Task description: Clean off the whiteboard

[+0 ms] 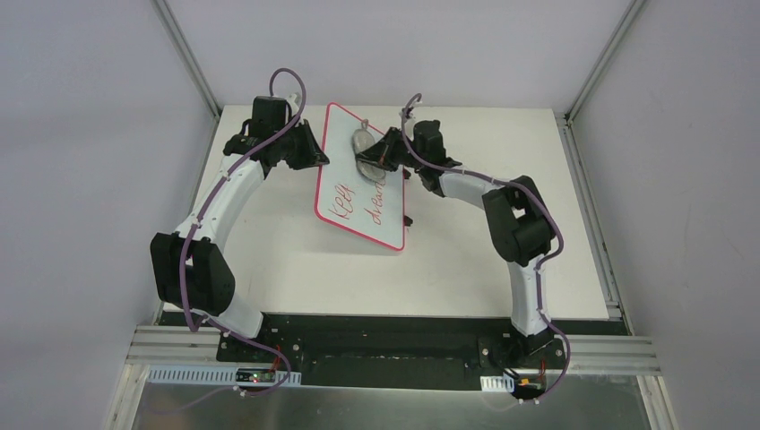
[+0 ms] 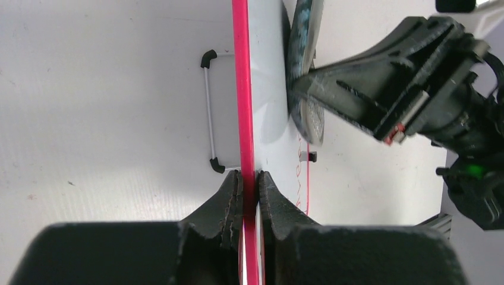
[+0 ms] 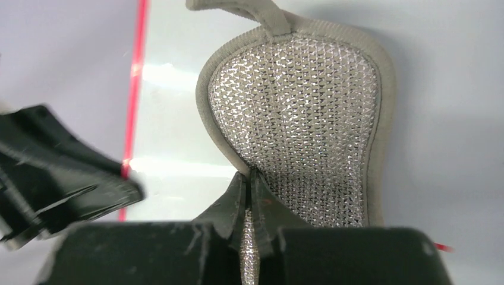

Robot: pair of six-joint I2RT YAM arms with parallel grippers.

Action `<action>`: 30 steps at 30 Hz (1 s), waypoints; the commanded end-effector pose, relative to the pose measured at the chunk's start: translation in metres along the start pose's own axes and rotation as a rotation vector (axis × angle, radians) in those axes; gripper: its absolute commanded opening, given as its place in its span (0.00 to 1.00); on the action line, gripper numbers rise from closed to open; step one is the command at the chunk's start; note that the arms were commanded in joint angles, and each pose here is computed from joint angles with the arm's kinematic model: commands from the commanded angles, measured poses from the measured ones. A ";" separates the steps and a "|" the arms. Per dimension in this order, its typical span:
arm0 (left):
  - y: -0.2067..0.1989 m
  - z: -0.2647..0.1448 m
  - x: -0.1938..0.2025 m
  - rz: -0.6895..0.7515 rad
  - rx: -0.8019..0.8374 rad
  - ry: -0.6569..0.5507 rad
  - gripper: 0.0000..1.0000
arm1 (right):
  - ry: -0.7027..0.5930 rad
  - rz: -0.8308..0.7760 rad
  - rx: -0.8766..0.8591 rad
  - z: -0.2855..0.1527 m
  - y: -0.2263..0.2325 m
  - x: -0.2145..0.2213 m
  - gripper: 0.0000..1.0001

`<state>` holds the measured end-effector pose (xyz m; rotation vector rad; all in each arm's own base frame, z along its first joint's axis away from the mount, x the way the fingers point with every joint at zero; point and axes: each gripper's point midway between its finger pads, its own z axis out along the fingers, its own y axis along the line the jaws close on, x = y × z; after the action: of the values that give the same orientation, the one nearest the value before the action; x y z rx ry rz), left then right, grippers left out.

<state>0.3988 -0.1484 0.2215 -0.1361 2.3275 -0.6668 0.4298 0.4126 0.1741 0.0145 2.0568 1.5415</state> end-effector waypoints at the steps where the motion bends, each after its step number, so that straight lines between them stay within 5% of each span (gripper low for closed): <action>1: -0.024 0.002 0.017 0.043 0.087 0.051 0.00 | 0.081 0.065 0.244 -0.006 -0.079 0.033 0.00; 9: -0.030 0.005 0.024 0.056 0.094 0.074 0.00 | 0.188 -0.149 0.095 0.015 -0.012 0.076 0.00; 17: -0.038 0.004 0.027 0.028 0.106 0.062 0.00 | 0.151 -0.353 0.067 0.000 0.046 0.099 0.00; 30: -0.042 0.022 0.042 -0.159 0.154 0.081 0.00 | 0.062 -0.204 0.395 -0.054 -0.034 0.117 0.00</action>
<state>0.3967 -0.1565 0.2237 -0.2320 2.2802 -0.7261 0.3540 0.4191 0.1830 -0.1696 2.0153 1.1807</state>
